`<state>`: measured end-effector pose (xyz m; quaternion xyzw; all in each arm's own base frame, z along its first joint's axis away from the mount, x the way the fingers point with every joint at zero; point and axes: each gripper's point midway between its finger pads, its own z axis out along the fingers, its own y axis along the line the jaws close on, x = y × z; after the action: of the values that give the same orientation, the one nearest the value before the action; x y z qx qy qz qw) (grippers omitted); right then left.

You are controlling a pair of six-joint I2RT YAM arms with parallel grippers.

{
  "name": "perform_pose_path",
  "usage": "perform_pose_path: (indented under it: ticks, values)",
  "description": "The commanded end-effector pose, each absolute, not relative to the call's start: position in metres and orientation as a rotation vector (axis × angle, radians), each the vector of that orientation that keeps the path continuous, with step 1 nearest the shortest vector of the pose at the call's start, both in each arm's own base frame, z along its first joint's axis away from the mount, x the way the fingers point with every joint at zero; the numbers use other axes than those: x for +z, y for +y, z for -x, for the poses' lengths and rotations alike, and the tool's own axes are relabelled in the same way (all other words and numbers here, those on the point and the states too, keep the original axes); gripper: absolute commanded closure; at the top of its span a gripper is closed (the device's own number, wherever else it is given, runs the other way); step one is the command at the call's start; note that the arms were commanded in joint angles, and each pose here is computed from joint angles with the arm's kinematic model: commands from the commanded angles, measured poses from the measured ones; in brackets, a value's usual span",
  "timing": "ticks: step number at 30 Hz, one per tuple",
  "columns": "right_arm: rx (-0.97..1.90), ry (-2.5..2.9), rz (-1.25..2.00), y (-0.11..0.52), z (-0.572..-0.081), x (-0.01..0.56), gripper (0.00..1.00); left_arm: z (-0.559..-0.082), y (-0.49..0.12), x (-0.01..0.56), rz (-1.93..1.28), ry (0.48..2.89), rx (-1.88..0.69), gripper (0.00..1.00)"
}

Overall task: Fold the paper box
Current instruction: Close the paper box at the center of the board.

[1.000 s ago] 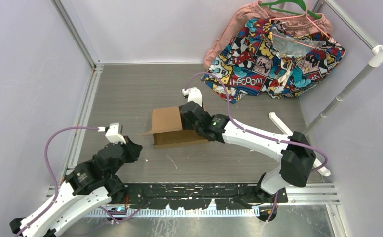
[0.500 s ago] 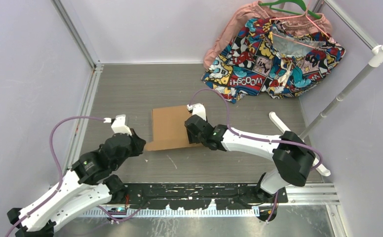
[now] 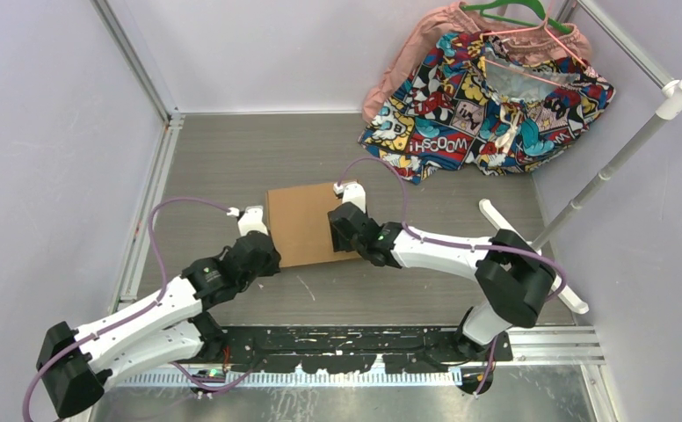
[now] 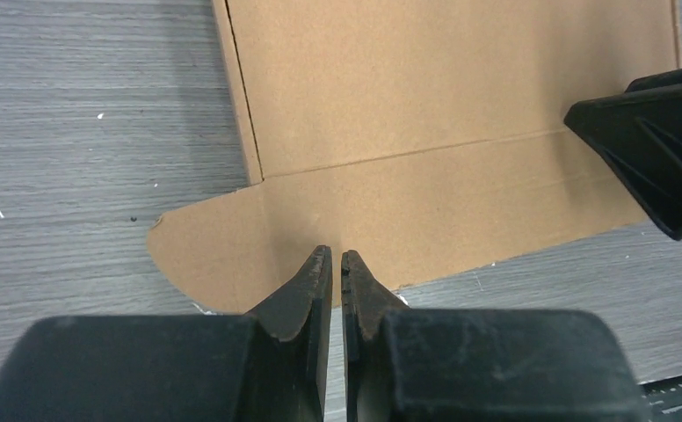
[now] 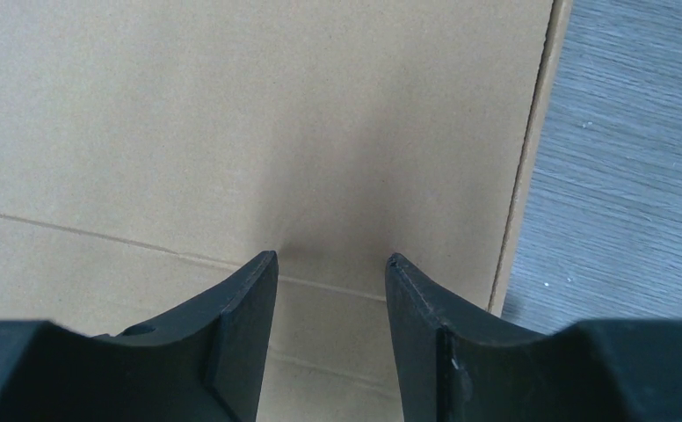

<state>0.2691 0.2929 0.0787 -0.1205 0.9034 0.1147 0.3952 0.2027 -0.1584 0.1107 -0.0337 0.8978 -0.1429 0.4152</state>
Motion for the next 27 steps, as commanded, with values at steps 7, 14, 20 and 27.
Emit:
perform_pose_path:
  ticks: [7,14,20,27]
  values:
    - [0.279,2.262,0.299,0.274,-0.262,0.102,0.43,-0.224,-0.173,0.142,0.075,2.132,-0.407,0.90]
    - [0.282,2.125,0.238,0.250,-0.267,0.159,0.40,-0.225,-0.175,0.180,-0.031,2.129,-0.372,0.89]
    - [0.238,2.072,0.170,0.218,-0.260,0.183,0.14,-0.216,-0.167,0.203,-0.082,2.111,-0.381,0.78]
    - [0.384,2.074,0.098,0.187,-0.221,0.189,0.00,-0.191,-0.156,0.215,-0.113,2.157,-0.437,0.11]
